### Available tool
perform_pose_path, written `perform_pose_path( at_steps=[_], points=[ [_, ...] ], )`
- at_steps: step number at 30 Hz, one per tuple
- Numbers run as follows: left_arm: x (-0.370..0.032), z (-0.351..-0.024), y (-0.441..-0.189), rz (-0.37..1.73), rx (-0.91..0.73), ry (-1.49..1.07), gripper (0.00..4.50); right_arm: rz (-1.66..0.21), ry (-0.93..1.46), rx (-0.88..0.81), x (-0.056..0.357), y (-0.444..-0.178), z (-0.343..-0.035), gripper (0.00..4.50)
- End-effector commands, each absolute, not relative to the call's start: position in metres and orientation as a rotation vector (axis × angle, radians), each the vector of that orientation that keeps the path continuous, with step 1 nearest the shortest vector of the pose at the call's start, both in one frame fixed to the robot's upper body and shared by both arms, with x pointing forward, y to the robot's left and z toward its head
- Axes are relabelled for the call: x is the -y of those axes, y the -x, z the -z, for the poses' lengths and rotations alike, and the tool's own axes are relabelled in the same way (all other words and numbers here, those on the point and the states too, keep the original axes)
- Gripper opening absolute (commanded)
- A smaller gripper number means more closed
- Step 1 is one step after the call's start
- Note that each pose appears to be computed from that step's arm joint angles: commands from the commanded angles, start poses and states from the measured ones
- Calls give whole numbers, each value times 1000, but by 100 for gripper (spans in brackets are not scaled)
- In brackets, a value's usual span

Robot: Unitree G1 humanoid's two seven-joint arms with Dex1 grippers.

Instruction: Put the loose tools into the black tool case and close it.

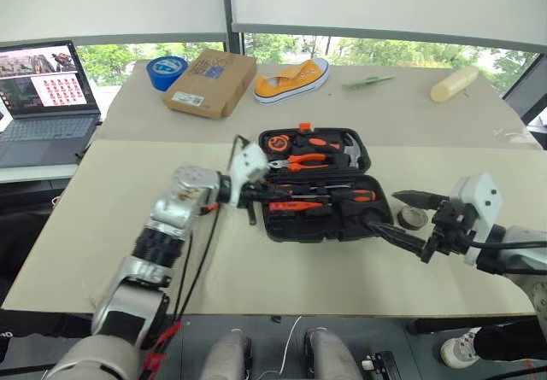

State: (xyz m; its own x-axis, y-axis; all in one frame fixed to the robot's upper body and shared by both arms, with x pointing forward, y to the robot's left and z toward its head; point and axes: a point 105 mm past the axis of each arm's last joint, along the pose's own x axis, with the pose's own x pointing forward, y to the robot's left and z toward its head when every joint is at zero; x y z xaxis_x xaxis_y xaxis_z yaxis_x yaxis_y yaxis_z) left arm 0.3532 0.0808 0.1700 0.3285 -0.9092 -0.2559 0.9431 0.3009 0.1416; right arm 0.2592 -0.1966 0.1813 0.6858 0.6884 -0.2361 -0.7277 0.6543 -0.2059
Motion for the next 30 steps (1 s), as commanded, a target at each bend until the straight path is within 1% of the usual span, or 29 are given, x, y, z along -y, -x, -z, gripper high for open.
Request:
perform_pose_path(
  at_steps=[1, 6, 8, 11, 13, 18, 21, 25, 28, 30],
  points=[
    [-123, -191, -335, 1125, -101, -273, 190, -854, 321, -84, 192, -261, -199, 450],
    [-195, -185, -301, 884, -179, -314, 377, -982, 313, -73, 181, -260, -209, 450],
    [-227, -174, -286, 771, -243, -345, 445, -1040, 302, -63, 176, -260, -214, 450],
    [-257, -164, -270, 667, -311, -381, 448, -1092, 305, -52, 169, -261, -219, 450],
    [-261, -165, -268, 644, -311, -391, 448, -1104, 307, -49, 167, -263, -220, 450],
    [-250, -168, -281, 658, -304, -411, 448, -1118, 305, -43, 162, -266, -219, 450],
    [-235, -168, -299, 683, -303, -396, 448, -1124, 301, -38, 158, -265, -219, 450],
    [-208, -154, -346, 698, -347, -430, 448, -1132, 292, -30, 151, -259, -217, 450],
    [-197, -146, -362, 725, -388, -438, 448, -1130, 284, -30, 149, -257, -216, 450],
    [-188, -136, -366, 766, -431, -459, 448, -1119, 276, -34, 149, -256, -214, 450]
  ],
)
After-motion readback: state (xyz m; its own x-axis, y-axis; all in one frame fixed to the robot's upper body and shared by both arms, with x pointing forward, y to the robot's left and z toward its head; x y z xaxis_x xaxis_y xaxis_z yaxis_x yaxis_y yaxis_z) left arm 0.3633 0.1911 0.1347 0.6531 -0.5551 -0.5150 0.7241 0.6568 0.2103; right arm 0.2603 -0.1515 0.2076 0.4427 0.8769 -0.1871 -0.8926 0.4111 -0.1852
